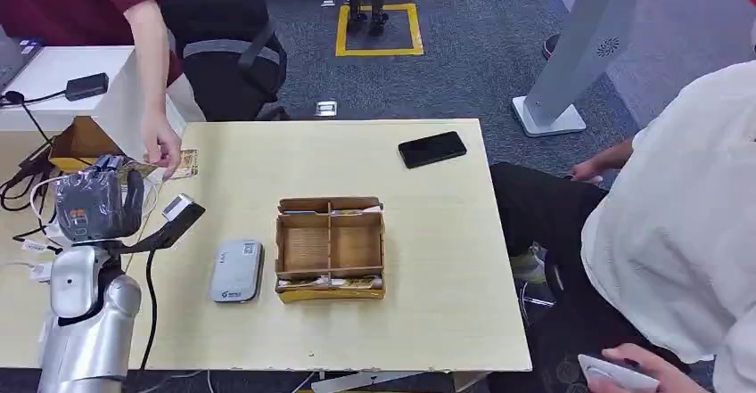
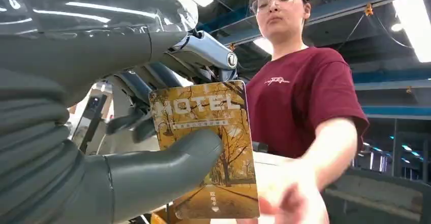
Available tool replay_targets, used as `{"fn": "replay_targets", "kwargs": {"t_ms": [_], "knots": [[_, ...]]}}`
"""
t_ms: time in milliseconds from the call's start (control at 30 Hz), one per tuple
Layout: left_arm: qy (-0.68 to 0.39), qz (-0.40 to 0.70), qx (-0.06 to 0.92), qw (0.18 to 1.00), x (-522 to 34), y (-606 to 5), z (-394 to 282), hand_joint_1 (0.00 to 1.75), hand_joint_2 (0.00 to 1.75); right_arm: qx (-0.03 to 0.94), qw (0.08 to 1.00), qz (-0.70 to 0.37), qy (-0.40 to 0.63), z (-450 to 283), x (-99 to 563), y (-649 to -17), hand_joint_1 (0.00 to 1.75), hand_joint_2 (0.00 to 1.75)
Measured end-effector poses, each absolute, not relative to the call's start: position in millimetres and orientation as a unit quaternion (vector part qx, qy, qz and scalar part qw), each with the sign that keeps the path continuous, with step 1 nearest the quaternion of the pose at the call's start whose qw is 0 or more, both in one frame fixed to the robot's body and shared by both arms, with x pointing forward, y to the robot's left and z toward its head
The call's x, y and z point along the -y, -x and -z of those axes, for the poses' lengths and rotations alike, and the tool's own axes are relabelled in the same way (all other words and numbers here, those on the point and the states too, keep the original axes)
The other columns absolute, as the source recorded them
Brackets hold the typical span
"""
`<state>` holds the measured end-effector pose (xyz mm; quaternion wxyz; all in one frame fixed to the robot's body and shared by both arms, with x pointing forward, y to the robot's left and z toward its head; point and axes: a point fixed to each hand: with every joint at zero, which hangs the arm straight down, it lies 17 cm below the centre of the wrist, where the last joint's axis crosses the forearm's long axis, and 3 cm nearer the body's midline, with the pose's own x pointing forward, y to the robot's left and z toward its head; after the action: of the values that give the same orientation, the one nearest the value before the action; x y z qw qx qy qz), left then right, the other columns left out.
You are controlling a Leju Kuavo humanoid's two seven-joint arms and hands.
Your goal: Pass the card to the sensor for recognition and then transmit it.
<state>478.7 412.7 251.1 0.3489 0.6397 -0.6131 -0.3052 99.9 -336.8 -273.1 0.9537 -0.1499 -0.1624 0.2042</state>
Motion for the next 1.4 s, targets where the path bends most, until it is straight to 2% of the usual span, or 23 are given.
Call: {"fn": "replay_targets", "kwargs": {"t_ms": [333,500,667,733,833,1300,1400], "knots": [[-0.63,0.301,0.624,0.351,-411.1,-478.0,-250.4,1.75,1.75,0.157,0.954,-0.205,0.153,273.4,338.1,-98.5,0.0,1.75],[-0.57,0.269,0.674,0.386,-408.3,-477.2,-247.0,1.75,1.75,0.157,0.953,-0.208,0.152,273.4,338.0,-98.5,0.0,1.75],[-0.327,0.198,0.756,0.531,-374.8,-489.2,-215.1,1.75,1.75,0.151,0.955,-0.204,0.155,273.7,338.7,-98.2,0.0,1.75],[-0.247,0.178,0.776,0.552,-362.5,-483.6,-205.1,1.75,1.75,0.152,0.955,-0.202,0.156,273.5,338.9,-99.1,0.0,1.75],[-0.196,0.157,0.787,0.564,-364.0,-470.1,-192.0,1.75,1.75,0.152,0.955,-0.2,0.156,273.6,338.9,-98.4,0.0,1.75],[-0.158,0.161,0.759,0.611,-387.3,-445.2,-155.9,1.75,1.75,0.155,0.956,-0.194,0.158,273.2,340.0,-99.3,0.0,1.75],[-0.178,0.183,0.738,0.624,-396.4,-435.2,-138.4,1.75,1.75,0.154,0.957,-0.19,0.158,273.3,340.4,-98.5,0.0,1.75]]}}
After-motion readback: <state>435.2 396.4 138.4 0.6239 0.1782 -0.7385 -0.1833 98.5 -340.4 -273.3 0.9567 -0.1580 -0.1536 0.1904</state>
